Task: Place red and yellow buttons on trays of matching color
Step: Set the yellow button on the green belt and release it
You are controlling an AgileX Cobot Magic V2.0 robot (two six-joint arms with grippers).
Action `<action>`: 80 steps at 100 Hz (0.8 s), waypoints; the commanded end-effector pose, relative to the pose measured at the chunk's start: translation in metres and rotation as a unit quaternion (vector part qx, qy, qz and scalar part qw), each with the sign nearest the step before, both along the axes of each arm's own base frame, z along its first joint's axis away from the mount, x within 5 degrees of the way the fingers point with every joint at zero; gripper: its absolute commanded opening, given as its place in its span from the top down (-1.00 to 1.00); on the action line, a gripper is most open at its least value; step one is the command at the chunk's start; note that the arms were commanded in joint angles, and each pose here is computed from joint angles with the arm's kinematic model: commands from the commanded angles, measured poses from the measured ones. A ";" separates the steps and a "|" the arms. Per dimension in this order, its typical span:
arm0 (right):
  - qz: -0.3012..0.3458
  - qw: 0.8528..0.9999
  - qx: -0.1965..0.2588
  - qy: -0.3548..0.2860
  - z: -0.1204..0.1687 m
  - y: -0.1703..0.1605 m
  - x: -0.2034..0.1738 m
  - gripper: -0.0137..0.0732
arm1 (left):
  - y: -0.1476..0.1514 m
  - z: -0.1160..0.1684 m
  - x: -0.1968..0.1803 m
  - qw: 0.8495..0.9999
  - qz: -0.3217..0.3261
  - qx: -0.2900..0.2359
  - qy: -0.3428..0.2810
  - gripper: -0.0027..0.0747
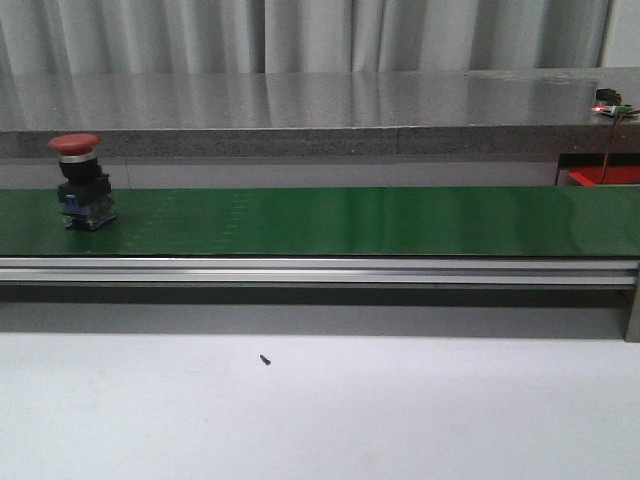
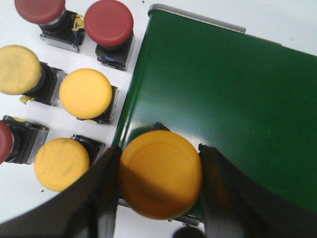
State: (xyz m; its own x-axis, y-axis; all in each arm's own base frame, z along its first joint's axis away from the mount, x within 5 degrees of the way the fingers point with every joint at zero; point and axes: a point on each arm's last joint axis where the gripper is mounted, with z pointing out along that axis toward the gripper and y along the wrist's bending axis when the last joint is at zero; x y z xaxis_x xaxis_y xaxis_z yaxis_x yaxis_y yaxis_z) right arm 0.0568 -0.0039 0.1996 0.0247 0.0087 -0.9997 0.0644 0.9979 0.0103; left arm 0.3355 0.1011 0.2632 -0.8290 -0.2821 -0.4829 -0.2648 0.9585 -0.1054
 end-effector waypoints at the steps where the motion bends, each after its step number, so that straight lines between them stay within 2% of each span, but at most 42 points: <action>1: 0.006 0.998 -0.004 -0.055 0.014 0.001 -0.003 0.97 | -0.002 0.025 0.002 0.999 0.003 0.010 -0.053 0.29; 17: 0.006 0.998 -0.004 -0.055 0.014 0.001 -0.003 0.97 | -0.002 0.025 0.002 0.999 0.004 0.007 -0.054 -0.40; 24: 0.006 0.998 -0.004 -0.055 0.014 0.001 -0.003 0.97 | -0.004 0.027 0.002 0.998 0.006 0.000 -0.059 -0.52; 35: 0.006 0.998 -0.004 -0.055 0.014 0.001 -0.003 0.97 | -0.006 0.035 0.000 0.997 0.007 -0.007 -0.075 -0.50; 63: 0.006 0.998 -0.004 -0.055 0.014 0.001 -0.003 0.97 | -0.022 0.056 -0.011 0.993 -0.043 -0.032 -0.108 -0.47; 70: 0.006 0.998 -0.004 -0.055 0.014 0.001 -0.003 0.97 | -0.023 0.059 -0.018 0.992 -0.049 -0.022 -0.116 -0.33; 80: 0.006 0.998 -0.004 -0.055 0.014 0.001 -0.003 0.97 | -0.027 0.060 -0.033 0.991 -0.046 -0.011 -0.127 0.06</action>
